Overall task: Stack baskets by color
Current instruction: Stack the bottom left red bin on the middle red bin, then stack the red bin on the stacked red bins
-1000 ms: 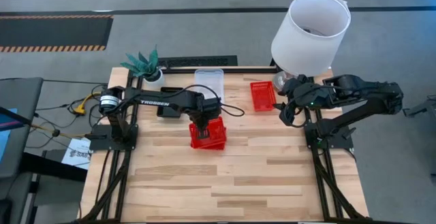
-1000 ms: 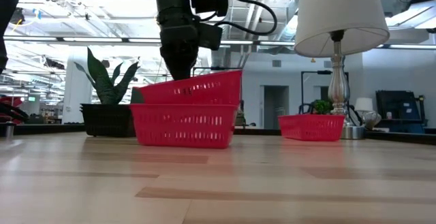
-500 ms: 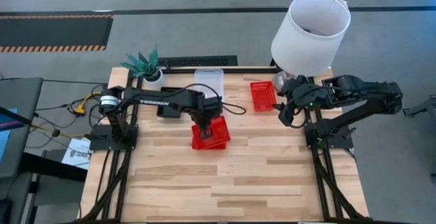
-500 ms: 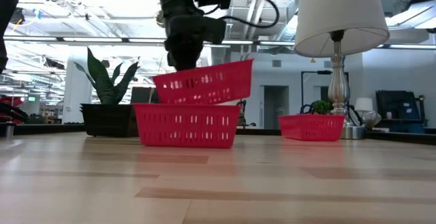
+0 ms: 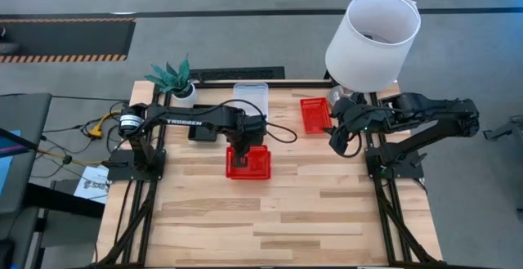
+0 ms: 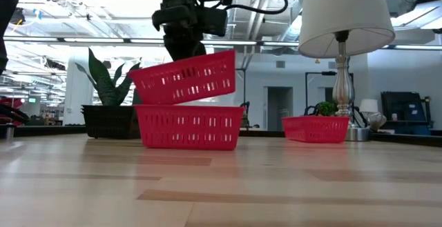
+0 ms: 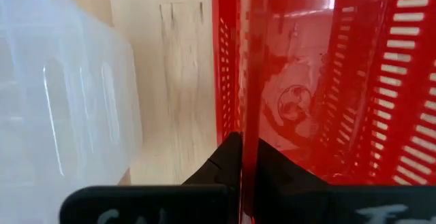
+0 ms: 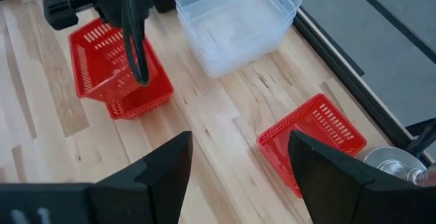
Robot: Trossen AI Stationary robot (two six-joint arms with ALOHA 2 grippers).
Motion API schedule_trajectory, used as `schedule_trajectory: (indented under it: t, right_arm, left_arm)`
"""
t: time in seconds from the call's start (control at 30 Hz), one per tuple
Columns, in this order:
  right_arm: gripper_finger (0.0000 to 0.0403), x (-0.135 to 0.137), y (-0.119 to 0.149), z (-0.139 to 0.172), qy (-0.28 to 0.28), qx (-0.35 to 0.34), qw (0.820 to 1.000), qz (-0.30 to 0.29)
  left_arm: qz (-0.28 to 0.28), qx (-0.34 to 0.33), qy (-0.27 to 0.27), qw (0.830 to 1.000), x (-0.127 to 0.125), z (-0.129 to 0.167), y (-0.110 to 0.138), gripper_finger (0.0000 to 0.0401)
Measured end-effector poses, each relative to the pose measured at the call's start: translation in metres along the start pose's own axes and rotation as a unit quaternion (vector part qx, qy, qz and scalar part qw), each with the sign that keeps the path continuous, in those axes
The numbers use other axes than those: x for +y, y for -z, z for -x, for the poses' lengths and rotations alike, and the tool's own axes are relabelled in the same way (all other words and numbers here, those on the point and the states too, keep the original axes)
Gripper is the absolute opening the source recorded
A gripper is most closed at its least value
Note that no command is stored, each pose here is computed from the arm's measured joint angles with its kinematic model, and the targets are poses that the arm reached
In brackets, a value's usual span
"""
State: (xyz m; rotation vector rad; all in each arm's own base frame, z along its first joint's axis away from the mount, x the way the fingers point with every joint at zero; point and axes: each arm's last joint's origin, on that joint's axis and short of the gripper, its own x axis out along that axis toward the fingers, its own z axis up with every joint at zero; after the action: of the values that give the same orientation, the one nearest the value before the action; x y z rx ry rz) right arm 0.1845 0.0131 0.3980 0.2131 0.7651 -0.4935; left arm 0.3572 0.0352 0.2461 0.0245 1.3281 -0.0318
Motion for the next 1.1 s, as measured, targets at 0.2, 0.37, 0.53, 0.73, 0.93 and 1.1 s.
schedule_trajectory:
  t: [0.2, 0.37, 0.53, 0.73, 0.93, 1.1]
  right_arm:
    - [0.0265, 0.007, -0.001, -0.011, 0.010, 0.017, 1.000, -0.008]
    - [0.0265, 0.004, 0.002, -0.021, 0.039, 0.047, 0.997, -0.039]
    - [0.0265, -0.006, 0.023, -0.033, 0.034, 0.050, 0.995, -0.084]
    - [0.0265, -0.025, 0.057, -0.065, 0.062, 0.056, 0.973, -0.216]
    - [0.0265, -0.037, 0.078, -0.094, 0.115, 0.093, 0.953, -0.264]
    - [0.0265, -0.060, 0.091, -0.121, 0.170, 0.125, 0.922, -0.326]
  left_arm:
    - [-0.022, 0.006, 0.004, 1.000, 0.001, -0.012, -0.003, 0.0000]
    - [-0.034, 0.017, 0.008, 0.999, 0.001, -0.031, -0.008, 0.0000]
    - [-0.028, 0.011, 0.005, 1.000, 0.001, -0.030, -0.009, 0.0006]
    - [-0.032, 0.013, 0.006, 0.999, 0.001, -0.027, -0.010, 0.0070]
    - [-0.025, 0.018, 0.007, 1.000, 0.001, -0.023, -0.010, 0.0158]
    - [-0.024, 0.004, 0.008, 1.000, 0.001, 0.005, -0.022, 0.0210]
